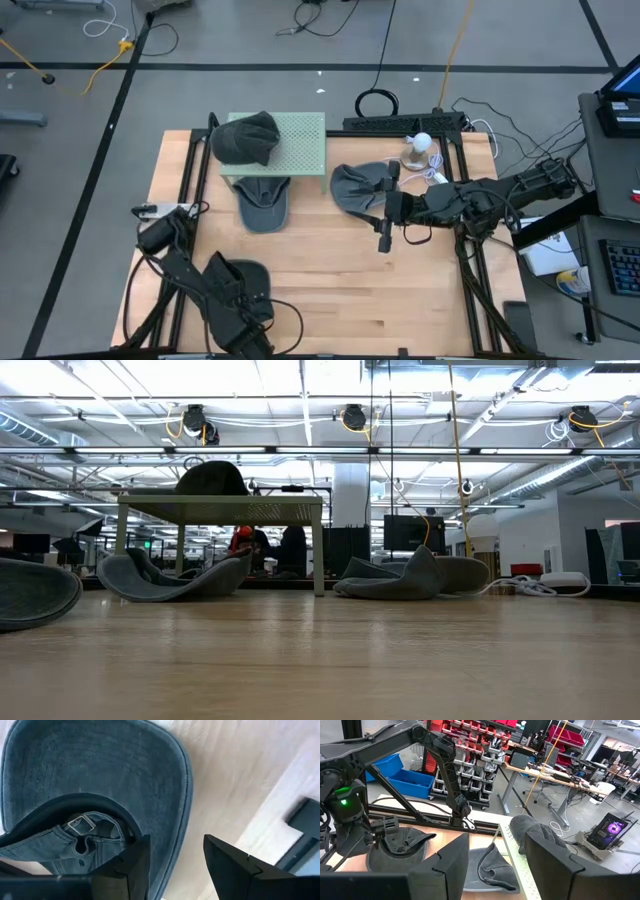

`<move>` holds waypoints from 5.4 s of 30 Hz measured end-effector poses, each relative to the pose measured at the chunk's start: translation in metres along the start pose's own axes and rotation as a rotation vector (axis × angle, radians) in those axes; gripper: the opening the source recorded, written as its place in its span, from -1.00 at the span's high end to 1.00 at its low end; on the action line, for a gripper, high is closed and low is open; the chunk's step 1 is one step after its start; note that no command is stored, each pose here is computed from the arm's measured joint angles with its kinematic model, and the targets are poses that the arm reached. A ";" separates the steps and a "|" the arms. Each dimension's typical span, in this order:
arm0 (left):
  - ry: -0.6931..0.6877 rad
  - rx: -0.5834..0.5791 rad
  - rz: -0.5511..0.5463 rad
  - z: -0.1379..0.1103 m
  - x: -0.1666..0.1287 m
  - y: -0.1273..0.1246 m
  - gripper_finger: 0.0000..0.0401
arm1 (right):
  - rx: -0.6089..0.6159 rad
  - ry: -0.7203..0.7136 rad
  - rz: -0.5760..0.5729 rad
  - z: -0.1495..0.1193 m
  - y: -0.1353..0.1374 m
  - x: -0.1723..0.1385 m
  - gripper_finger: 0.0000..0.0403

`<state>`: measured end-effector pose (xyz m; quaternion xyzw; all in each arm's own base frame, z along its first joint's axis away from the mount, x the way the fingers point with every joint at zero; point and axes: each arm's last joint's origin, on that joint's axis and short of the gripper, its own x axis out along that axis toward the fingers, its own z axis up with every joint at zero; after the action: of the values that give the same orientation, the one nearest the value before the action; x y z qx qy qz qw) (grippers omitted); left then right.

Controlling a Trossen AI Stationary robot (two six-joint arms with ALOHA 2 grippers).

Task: Pick & Place hat
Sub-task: Stack the black cap on the black cap on the shelf

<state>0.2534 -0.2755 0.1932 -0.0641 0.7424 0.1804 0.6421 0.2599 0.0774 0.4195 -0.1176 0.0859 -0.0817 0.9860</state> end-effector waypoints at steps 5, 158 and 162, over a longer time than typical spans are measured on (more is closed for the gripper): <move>-0.023 -0.007 0.030 -0.002 0.006 -0.001 0.06 | 0.006 0.000 0.001 0.000 0.000 0.000 0.09; -1.213 0.209 -1.223 0.081 -0.239 0.295 -0.04 | 0.940 0.203 1.003 0.006 -0.050 -0.002 0.97; -1.191 0.237 -1.205 0.094 -0.232 0.287 -0.07 | 0.983 0.248 1.027 0.002 -0.049 0.011 0.96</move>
<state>0.2861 -0.0078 0.4625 -0.2750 0.1343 -0.2669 0.9138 0.2638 0.0294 0.4322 0.4049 0.1948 0.3503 0.8218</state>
